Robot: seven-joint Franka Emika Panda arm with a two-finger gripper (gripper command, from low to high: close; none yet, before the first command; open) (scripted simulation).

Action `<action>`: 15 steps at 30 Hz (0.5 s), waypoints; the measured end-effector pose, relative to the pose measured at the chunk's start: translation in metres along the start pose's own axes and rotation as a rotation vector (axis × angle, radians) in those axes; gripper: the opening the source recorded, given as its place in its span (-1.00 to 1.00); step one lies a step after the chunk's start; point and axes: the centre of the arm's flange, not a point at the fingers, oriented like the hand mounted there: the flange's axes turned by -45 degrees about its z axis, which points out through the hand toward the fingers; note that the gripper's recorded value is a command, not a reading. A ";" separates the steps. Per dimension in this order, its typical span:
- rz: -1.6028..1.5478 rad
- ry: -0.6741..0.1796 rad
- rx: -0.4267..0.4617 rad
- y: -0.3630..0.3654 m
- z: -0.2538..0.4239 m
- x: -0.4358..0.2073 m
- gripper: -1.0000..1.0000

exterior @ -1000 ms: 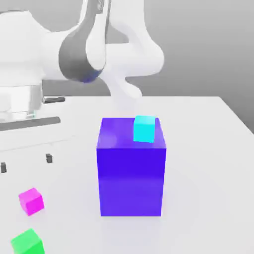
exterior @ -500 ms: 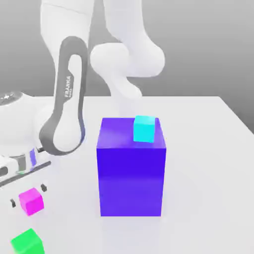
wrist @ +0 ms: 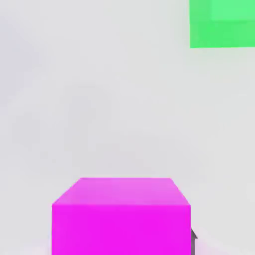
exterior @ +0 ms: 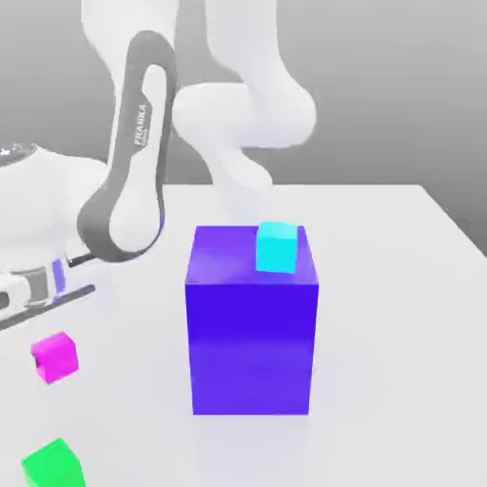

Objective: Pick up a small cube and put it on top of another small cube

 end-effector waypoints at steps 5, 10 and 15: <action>-0.328 0.001 0.000 0.038 -0.020 0.046 -1.00; -0.639 -0.003 0.001 0.068 -0.036 0.094 -1.00; -0.684 -0.003 0.002 0.072 0.012 0.101 1.00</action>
